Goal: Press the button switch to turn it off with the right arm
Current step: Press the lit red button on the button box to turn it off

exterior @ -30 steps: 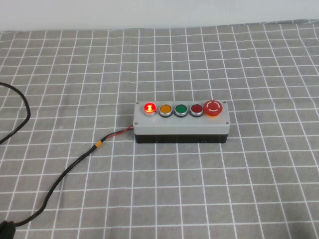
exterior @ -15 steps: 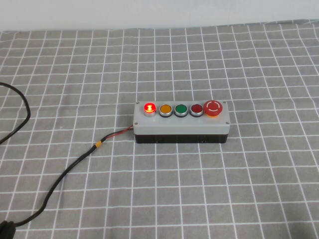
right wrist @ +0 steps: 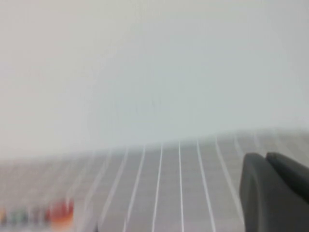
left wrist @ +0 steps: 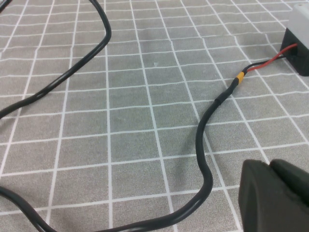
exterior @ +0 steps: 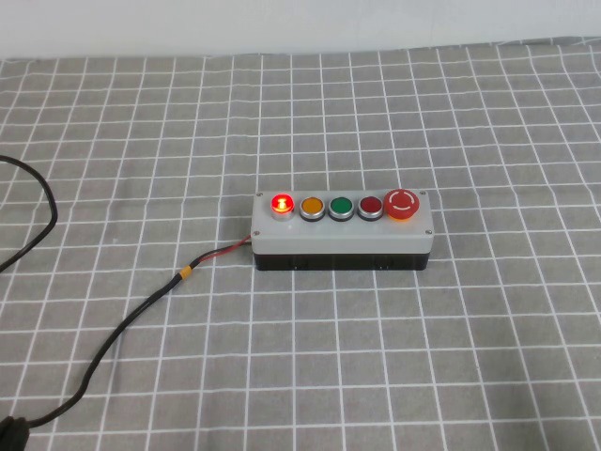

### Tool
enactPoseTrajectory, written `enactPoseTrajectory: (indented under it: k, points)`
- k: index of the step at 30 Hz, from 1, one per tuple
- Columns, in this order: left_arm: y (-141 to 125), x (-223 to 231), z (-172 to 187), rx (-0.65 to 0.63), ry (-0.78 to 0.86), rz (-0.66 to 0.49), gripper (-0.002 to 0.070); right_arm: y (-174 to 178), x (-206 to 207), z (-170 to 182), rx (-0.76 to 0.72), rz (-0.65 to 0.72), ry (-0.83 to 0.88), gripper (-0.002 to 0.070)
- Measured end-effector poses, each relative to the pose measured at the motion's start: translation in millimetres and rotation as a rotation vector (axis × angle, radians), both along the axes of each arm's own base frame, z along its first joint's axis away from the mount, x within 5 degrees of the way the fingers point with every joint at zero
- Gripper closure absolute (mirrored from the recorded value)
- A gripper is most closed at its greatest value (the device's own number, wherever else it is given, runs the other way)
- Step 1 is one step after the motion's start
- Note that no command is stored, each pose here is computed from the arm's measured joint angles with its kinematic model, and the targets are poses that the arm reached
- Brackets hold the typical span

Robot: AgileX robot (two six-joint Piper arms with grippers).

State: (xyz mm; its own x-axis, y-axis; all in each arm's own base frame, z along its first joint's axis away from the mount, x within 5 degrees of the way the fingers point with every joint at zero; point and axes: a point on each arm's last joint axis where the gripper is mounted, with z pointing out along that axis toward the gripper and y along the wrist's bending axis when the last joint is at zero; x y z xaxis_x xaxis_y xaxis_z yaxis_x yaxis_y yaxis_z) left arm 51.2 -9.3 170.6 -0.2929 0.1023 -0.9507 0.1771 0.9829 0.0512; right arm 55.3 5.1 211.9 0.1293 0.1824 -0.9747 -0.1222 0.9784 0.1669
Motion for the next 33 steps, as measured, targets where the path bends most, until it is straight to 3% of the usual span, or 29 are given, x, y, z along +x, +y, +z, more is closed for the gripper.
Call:
enactPoseTrajectory:
  k: [10, 15, 25, 29, 33]
  points:
    - [0.1, 0.0, 0.0, 0.004, 0.000, 0.000, 0.0678, -9.4, -19.5, 44.6, 0.080, -0.078, -0.540, 0.0692]
    - [0.3, 0.0, 0.0, 0.008, -0.001, 0.001, 0.0678, -10.5, -27.7, 67.5, 0.193, -0.030, -0.612, 0.0692]
    - [1.3, 0.2, -0.1, 0.036, -0.005, 0.003, 0.0678, -6.9, -56.8, 160.3, 0.219, 0.062, -0.477, 0.0692]
    - [1.4, 0.2, -0.1, 0.040, -0.005, 0.003, 0.0678, -2.3, -39.7, 186.4, 0.166, 0.065, -0.270, 0.0692]
    - [1.4, 0.2, -0.1, 0.042, -0.006, 0.003, 0.0678, 4.3, 0.6, 188.6, 0.122, 0.064, 0.045, 0.0692]
